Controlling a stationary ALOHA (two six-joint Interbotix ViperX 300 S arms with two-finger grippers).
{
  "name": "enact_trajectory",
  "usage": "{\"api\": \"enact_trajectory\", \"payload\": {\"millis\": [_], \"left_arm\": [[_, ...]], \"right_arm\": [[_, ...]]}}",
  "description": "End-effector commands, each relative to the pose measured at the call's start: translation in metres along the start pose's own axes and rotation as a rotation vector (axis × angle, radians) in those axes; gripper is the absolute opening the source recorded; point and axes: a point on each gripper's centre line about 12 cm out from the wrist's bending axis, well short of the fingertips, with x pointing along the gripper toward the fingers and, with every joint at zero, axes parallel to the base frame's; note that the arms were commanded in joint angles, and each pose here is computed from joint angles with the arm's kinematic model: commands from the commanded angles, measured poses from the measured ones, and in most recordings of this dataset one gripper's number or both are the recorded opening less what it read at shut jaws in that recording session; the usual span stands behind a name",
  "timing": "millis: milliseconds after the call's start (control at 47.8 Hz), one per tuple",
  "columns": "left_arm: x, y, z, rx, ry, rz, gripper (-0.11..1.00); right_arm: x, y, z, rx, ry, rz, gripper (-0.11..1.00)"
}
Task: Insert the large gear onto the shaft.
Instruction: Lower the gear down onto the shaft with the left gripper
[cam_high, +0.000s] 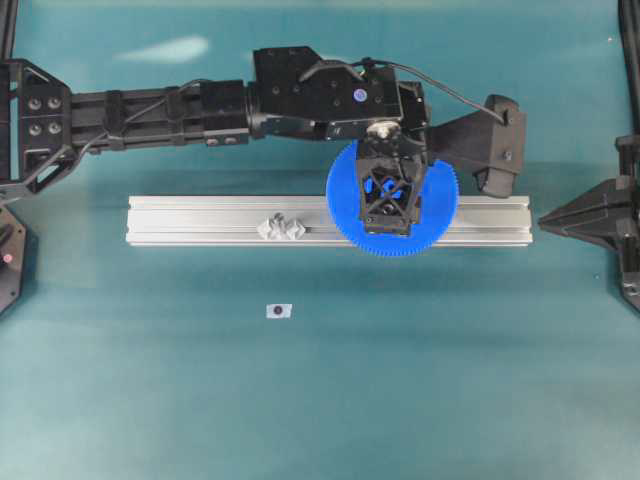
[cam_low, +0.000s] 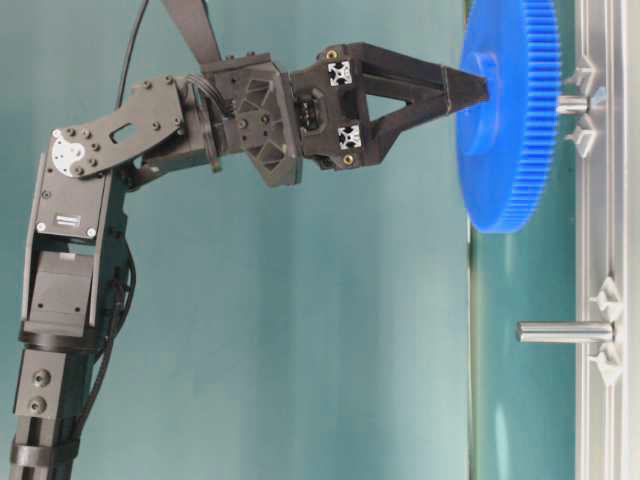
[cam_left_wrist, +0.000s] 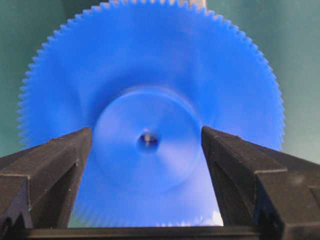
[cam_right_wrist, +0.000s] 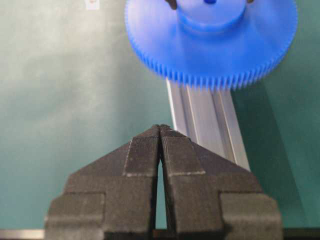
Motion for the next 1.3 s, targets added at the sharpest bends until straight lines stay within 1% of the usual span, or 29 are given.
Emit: {"api": "enact_trajectory", "payload": {"millis": [0,167,544,794,1275], "left_arm": [[-0.0242,-0.0025,0.0077,0.008,-0.046,0.011,0.85],[-0.0272,-0.0078,0.0070,0.017,-0.029,0.004,0.85],[-0.0292,-0.0076,0.0109,0.018,-0.042,0.007,0.85],[-0.0296,-0.0067,0.0109,0.007,-0.043,0.007,0.85],[-0.0279,-0.0068,0.0108,0.004,-0.040,0.006,0.85]], "right_arm": [[0.0003,0.0002,0.0029,0.011,-0.005,0.000,0.06],[-0.0001,0.0001,0.0030,0.010,-0.006,-0.001,0.06],[-0.0001,0.0001,0.0030,0.010,-0.006,-0.001,0.06],[0.0000,0.0003,0.0035,0.011,-0.006,0.000,0.06],[-0.0001,-0.0001,0.0030,0.011,-0.006,-0.002,0.06]]}}
